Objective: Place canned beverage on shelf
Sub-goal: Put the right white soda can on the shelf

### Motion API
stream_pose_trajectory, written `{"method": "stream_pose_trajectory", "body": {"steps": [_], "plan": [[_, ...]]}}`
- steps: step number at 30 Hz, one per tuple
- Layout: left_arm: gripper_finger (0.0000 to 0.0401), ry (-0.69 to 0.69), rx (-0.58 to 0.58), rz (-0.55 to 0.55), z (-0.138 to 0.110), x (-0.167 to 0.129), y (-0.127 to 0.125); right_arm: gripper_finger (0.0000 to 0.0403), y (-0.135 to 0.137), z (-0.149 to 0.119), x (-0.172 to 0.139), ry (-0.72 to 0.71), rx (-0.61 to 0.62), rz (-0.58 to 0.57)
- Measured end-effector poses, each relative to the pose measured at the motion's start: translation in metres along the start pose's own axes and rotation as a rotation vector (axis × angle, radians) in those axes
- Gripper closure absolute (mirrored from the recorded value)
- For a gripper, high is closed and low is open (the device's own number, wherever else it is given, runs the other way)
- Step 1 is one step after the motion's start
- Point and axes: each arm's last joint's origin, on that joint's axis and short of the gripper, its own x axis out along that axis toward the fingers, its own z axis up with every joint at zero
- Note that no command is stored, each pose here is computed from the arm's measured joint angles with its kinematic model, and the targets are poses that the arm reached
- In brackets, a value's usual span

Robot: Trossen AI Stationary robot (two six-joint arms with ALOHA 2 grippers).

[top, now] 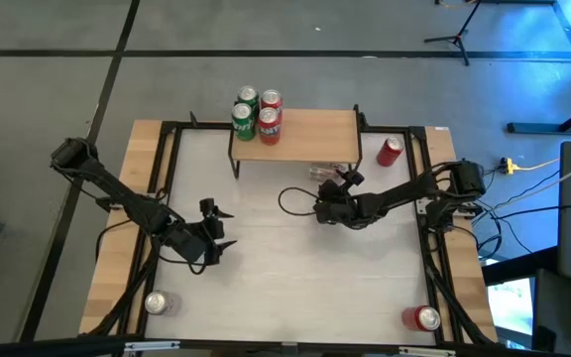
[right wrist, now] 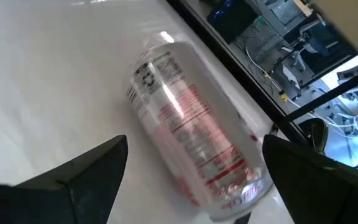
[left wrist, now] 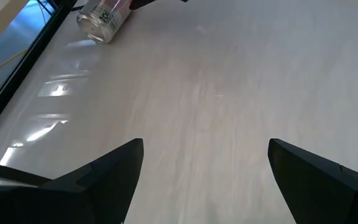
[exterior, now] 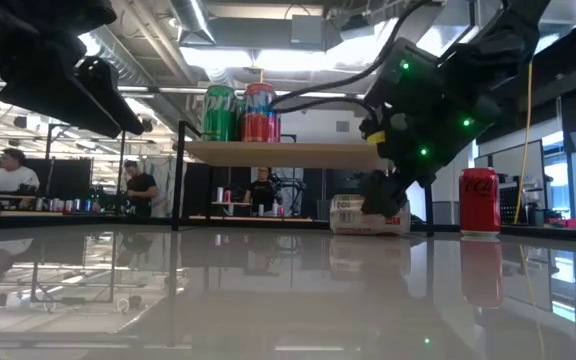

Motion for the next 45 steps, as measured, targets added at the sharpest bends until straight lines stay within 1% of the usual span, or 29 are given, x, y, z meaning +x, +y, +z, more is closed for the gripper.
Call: {"method": "stream_pose_trajectory", "body": {"steps": [2, 5, 8, 13, 19, 23, 26, 30, 31, 33, 36, 39, 45], "plan": [[0.0067, 0.0, 0.0, 0.0, 0.0, 0.0, 0.0, 0.0033, 0.001, 0.001, 0.0, -0.008, 0.006, 0.002], [0.0067, -0.001, 0.0, 0.004, 0.0, 0.0, 0.0, 0.0033, 0.0, 0.003, 0.001, -0.016, -0.021, 0.006], [0.0067, -0.002, 0.0, 0.005, 0.0, 0.0, 0.0, 0.0033, -0.002, 0.005, 0.007, 0.005, -0.02, 0.041], [0.0067, -0.003, 0.0, 0.006, 0.0, 0.0, 0.0, 0.0033, -0.009, 0.007, 0.018, 0.029, 0.002, 0.037], [0.0067, -0.002, 0.0, 0.004, 0.0, 0.0, 0.0, 0.0033, -0.014, 0.008, 0.026, 0.065, -0.004, 0.091], [0.0067, -0.002, -0.001, 0.004, 0.0, 0.0, 0.0, 0.0033, -0.014, 0.008, 0.027, 0.07, -0.017, 0.098], [0.0067, -0.001, 0.0, 0.002, 0.0, 0.0, 0.0, 0.0033, -0.013, 0.008, 0.026, 0.072, -0.02, 0.123], [0.0067, -0.001, -0.002, 0.002, 0.0, 0.0, 0.0, 0.0033, -0.003, 0.011, 0.013, 0.057, 0.0, 0.201], [0.0067, 0.0, -0.001, 0.0, 0.0, 0.0, 0.0, 0.0033, 0.001, 0.013, 0.005, 0.051, 0.005, 0.241], [0.0067, -0.001, -0.002, 0.0, 0.0, 0.0, 0.0, 0.0033, 0.014, 0.016, -0.013, 0.054, 0.006, 0.357], [0.0067, -0.001, -0.008, -0.001, 0.0, 0.0, 0.0, 0.0033, 0.027, 0.022, -0.04, 0.022, -0.018, 0.43], [0.0067, -0.006, -0.015, -0.003, 0.001, 0.0, 0.0, 0.0033, 0.034, 0.029, -0.059, -0.014, -0.034, 0.458], [0.0067, -0.026, -0.059, -0.015, 0.004, 0.0, -0.001, 0.0033, 0.042, 0.039, -0.078, -0.045, -0.023, 0.493]]}}
